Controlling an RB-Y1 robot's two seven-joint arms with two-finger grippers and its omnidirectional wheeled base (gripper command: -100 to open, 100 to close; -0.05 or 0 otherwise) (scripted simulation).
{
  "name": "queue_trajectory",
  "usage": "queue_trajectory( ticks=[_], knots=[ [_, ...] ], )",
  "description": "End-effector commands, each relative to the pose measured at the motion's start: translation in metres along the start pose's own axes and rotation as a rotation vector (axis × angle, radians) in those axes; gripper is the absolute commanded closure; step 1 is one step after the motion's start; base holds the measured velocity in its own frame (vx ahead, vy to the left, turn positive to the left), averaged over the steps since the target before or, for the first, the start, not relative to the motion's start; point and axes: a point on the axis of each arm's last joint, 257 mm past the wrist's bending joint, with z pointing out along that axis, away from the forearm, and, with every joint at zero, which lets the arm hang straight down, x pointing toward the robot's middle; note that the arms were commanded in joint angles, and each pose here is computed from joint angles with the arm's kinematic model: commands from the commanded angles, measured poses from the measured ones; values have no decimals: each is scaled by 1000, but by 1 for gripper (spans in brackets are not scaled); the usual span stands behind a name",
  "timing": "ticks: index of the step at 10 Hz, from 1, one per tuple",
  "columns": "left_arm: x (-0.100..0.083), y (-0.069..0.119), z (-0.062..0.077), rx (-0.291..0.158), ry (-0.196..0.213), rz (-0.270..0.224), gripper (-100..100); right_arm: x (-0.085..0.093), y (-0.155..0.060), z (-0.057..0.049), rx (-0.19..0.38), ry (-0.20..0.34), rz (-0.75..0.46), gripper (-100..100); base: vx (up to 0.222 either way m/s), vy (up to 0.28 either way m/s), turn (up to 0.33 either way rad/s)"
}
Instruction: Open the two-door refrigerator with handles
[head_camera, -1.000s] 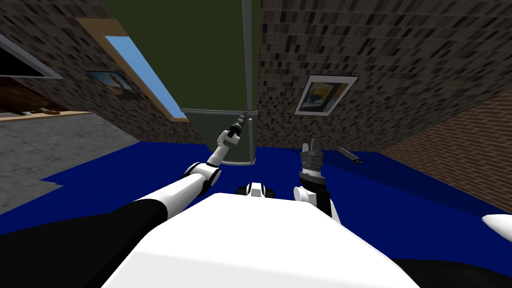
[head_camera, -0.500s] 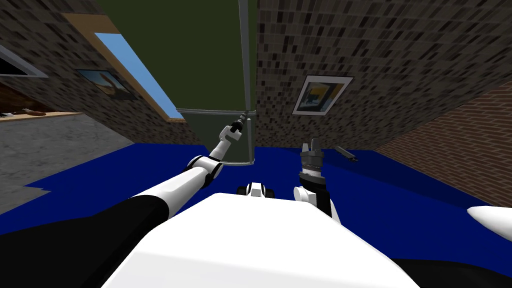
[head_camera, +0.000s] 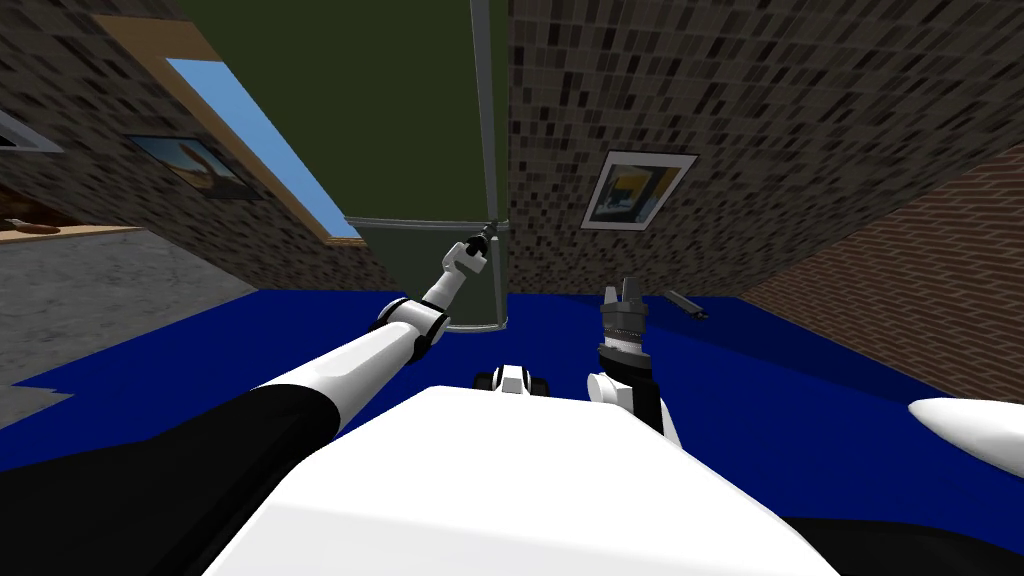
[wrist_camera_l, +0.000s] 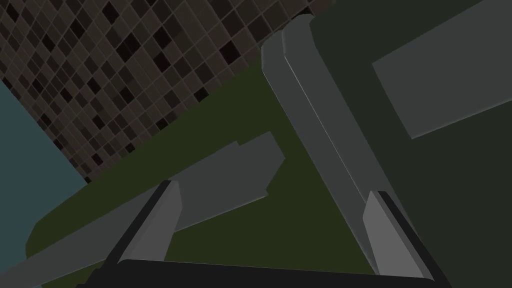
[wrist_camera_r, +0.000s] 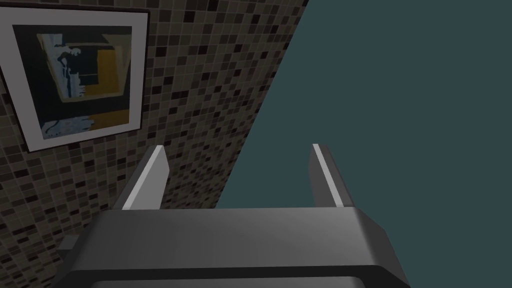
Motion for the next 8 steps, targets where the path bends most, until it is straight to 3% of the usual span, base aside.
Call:
queue_trajectory(
  ticks=[1, 6, 8],
  knots=[
    [-4, 3, 9, -38, -2, 55, -100, 0, 0, 0, 0, 0, 0, 0, 0, -1, -28],
    [-24, 1, 28, -123, -21, 210, -100, 0, 0, 0, 0, 0, 0, 0, 1, -3, -49],
    [-29, 1, 30, -135, -26, 234, -100, 0, 0, 0, 0, 0, 0, 0, 1, -3, -16]
  ],
)
